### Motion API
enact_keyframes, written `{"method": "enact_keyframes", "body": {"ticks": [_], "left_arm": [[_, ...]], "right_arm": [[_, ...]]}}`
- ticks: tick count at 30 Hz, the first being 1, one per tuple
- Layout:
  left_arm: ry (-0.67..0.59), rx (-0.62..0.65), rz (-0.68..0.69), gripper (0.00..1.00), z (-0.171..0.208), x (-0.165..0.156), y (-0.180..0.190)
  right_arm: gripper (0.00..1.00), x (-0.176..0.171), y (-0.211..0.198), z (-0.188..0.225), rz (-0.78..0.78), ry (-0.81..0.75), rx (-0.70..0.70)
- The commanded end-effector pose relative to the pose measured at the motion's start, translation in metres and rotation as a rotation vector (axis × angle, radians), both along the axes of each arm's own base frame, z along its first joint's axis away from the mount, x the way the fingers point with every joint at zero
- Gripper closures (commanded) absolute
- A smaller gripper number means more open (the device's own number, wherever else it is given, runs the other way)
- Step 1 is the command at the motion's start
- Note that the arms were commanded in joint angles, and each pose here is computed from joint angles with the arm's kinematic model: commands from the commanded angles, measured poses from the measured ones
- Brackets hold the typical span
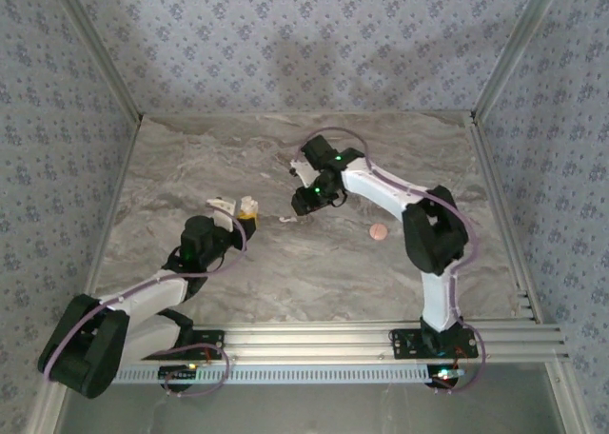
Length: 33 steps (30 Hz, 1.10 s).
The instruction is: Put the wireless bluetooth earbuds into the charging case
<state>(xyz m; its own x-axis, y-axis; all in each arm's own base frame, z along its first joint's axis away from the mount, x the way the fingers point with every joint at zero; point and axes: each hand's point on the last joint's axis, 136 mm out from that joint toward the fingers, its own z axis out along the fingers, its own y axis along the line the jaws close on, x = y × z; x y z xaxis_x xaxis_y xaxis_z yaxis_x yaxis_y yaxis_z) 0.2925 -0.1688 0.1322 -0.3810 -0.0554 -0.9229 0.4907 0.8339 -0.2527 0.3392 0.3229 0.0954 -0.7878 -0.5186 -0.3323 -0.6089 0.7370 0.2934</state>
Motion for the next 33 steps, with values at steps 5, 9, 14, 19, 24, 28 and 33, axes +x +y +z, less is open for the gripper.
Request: {"method": "enact_keyframes", "body": {"ticks": [5, 9, 14, 19, 24, 28, 33], "left_arm": [[-0.033, 0.025, 0.099, 0.91, 0.014, 0.004, 0.023], [-0.03, 0.019, 0.151, 0.91, 0.014, 0.002, 0.041], [-0.039, 0.014, 0.183, 0.9, 0.018, -0.003, 0.053], [-0.046, 0.012, 0.191, 0.9, 0.021, -0.005, 0.057], [-0.043, 0.011, 0.193, 0.9, 0.02, -0.006, 0.058], [-0.047, 0.009, 0.187, 0.9, 0.021, -0.006, 0.057], [-0.05, 0.01, 0.19, 0.9, 0.023, -0.007, 0.058]], "right_arm": [[0.59, -0.009, 0.021, -0.018, 0.2, -0.012, -0.206], [0.59, -0.009, 0.024, -0.034, 0.37, -0.029, -0.311], [0.58, -0.002, 0.021, -0.048, 0.51, -0.068, -0.43], [0.57, 0.002, 0.026, -0.056, 0.567, -0.092, -0.443], [0.56, 0.006, 0.04, -0.057, 0.576, -0.106, -0.379], [0.53, 0.009, 0.043, -0.063, 0.568, -0.091, -0.347], [0.51, 0.007, 0.048, -0.065, 0.568, -0.072, -0.319]]}}
